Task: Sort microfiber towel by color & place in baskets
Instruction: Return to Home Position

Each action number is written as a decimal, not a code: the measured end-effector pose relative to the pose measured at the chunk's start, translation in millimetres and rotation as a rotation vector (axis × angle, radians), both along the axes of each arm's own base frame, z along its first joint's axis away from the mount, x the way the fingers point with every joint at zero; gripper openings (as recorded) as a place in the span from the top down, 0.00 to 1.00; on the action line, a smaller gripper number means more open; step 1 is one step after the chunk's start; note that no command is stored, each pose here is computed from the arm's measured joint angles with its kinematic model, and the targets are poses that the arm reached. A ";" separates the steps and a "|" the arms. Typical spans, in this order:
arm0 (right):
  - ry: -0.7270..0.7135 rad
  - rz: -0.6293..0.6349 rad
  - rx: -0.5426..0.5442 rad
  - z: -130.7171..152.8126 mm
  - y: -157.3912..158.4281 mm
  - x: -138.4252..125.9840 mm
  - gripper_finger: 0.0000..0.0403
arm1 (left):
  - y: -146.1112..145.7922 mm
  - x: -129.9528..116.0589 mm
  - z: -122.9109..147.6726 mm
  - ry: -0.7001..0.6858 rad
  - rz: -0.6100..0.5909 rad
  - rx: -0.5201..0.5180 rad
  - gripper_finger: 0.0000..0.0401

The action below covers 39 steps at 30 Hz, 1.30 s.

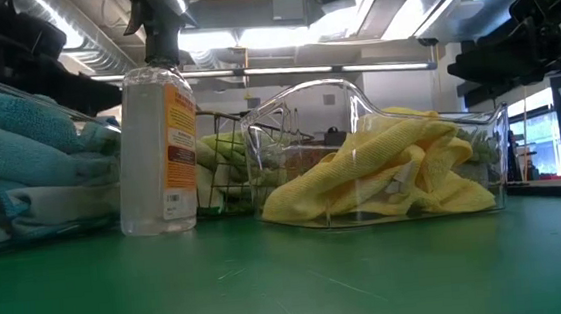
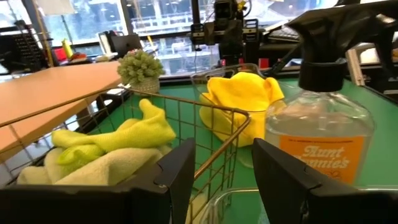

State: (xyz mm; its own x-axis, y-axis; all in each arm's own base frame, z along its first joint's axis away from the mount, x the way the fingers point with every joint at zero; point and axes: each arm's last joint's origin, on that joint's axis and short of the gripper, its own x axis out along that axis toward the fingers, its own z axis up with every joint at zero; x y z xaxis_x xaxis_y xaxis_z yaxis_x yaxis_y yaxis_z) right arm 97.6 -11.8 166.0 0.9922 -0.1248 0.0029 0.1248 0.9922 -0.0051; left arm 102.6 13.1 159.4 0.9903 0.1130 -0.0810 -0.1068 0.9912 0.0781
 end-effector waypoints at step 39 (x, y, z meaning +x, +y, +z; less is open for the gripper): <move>-0.015 0.000 -0.002 1.2 0.1 -0.9 0.63 | -7.4 -1.3 2.4 -0.029 -0.046 0.014 0.62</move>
